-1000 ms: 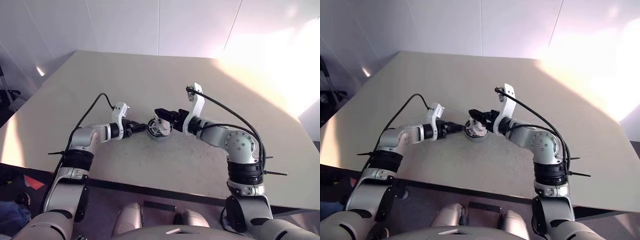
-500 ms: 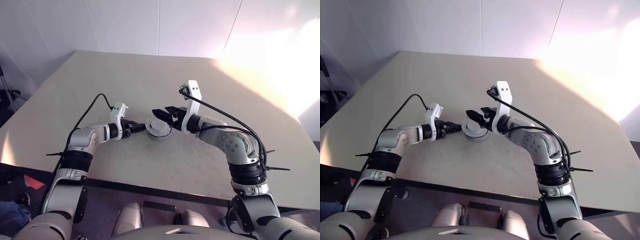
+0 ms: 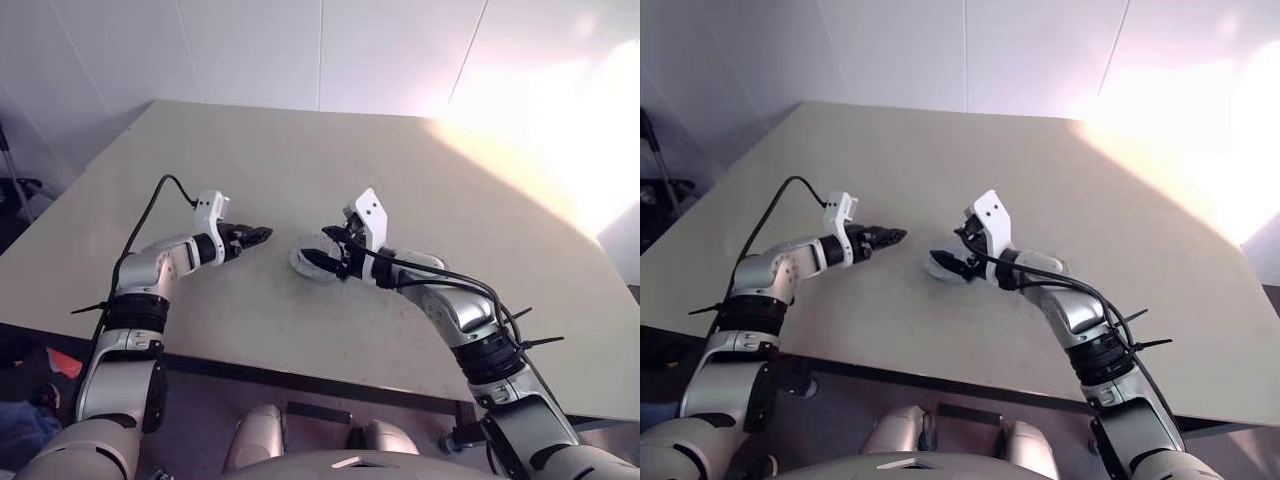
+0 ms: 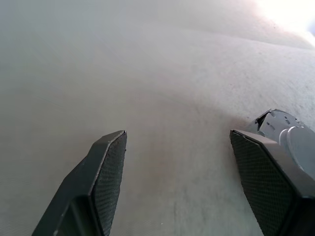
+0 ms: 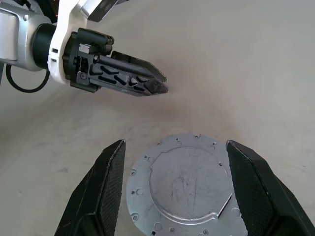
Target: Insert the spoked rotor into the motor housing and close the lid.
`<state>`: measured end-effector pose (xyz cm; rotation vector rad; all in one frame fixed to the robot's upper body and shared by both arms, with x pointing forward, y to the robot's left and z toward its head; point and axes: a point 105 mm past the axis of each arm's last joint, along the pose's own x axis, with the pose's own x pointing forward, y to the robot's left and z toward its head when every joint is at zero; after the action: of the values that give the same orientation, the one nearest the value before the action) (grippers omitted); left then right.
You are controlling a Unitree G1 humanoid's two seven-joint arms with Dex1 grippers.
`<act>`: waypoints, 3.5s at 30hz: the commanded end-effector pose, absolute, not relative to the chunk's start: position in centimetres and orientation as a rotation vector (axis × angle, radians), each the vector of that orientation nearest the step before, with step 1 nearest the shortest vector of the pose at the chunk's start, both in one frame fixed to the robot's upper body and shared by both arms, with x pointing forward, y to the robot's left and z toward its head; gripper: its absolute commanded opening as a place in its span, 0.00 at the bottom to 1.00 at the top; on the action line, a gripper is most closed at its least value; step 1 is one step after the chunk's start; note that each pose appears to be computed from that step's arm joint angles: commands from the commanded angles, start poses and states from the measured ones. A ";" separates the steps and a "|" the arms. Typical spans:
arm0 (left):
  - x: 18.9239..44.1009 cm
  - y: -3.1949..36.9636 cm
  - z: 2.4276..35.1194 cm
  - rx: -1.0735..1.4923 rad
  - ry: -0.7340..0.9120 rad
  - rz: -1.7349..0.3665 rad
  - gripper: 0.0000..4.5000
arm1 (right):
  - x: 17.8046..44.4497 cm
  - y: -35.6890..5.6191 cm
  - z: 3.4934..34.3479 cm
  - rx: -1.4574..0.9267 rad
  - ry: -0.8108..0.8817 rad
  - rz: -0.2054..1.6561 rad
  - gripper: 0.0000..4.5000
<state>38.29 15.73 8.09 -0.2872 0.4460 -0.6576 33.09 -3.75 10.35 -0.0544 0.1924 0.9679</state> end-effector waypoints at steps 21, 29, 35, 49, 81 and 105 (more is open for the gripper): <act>38.1 14.9 9.1 -0.257 0.406 -0.682 0.79 | 35.0 -3.3 7.7 -0.210 0.193 0.958 1.00; 38.1 15.1 9.1 -0.254 0.406 -0.674 0.79 | 35.3 -3.4 7.6 -0.220 0.182 0.949 0.80; 38.0 15.2 8.8 -0.254 0.411 -0.667 0.79 | 35.2 -3.8 9.0 -0.238 0.133 0.954 0.69; 38.2 15.1 8.7 -0.250 0.419 -0.666 0.79 | 34.8 -3.9 9.3 -0.275 0.131 0.956 0.69; 37.8 14.6 8.5 -0.267 0.421 -0.677 0.79 | 33.8 -6.0 4.0 -0.415 0.399 0.998 0.69; 38.1 9.2 11.4 -0.545 0.392 -0.807 0.79 | 34.0 -6.7 1.9 -0.359 0.521 0.987 0.69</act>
<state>37.67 9.40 9.70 -0.5211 0.4360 -0.7878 35.04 -4.47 6.58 -0.3413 0.3145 1.0292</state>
